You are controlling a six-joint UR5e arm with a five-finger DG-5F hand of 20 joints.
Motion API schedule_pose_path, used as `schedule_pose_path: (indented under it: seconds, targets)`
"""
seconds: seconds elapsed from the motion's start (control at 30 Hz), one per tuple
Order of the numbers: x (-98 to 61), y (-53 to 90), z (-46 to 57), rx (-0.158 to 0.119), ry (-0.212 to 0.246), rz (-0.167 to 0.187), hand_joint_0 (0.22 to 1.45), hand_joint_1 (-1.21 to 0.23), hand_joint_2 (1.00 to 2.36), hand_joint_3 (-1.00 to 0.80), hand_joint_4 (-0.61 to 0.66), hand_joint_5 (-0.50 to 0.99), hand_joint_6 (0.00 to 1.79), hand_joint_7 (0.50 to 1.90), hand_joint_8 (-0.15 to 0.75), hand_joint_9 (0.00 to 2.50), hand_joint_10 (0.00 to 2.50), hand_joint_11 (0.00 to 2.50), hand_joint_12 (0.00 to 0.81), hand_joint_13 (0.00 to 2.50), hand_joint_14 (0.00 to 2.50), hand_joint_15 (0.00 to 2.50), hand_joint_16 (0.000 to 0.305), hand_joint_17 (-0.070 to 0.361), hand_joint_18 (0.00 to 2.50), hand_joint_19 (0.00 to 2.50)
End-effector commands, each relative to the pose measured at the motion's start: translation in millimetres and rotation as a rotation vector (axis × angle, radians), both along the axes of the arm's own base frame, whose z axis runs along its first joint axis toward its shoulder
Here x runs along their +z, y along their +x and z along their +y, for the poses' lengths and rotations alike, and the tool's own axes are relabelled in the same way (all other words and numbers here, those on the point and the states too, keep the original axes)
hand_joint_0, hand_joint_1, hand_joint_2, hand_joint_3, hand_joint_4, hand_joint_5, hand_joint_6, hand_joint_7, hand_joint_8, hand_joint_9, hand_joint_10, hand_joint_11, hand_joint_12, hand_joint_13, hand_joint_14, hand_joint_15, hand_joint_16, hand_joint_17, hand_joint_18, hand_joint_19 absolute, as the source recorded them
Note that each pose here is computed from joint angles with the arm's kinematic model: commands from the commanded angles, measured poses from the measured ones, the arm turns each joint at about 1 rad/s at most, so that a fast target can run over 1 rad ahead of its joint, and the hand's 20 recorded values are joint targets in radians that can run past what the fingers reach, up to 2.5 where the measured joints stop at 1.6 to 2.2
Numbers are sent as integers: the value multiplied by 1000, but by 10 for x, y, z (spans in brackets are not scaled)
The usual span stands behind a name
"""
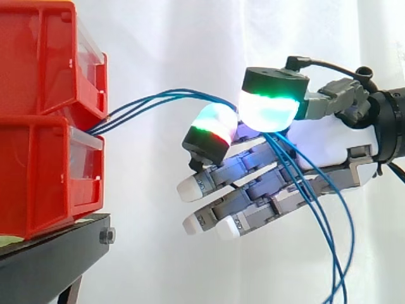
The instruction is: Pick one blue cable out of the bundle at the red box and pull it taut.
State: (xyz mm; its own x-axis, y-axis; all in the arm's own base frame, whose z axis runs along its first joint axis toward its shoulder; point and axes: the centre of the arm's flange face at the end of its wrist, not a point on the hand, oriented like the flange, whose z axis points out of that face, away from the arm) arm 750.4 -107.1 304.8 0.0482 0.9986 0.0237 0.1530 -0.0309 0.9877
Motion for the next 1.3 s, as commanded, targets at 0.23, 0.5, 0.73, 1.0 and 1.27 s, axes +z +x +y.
schedule_pose_path:
  seconds: [0.23,0.5,0.73,1.0,1.27]
  targets:
    - [24,1,3,0,0,4,554,-690,1000,-500,93,-153,834,980,221,507,4,193,365,85,0,0,56,127,198,142]
    - [24,1,3,0,0,4,613,-711,1014,-280,57,-142,843,1033,229,536,7,199,357,111,0,0,55,123,220,137]
    - [31,4,3,0,0,2,647,-826,1020,-148,59,-149,861,1042,231,540,5,216,358,143,0,0,55,124,262,124]
    - [31,4,3,0,0,2,725,-896,1017,-228,-84,-164,872,1041,210,505,4,204,358,132,0,0,55,123,256,105]
    - [31,4,3,0,0,2,783,-909,1014,-303,-157,-178,880,1136,201,494,4,183,351,114,0,0,54,122,229,99]
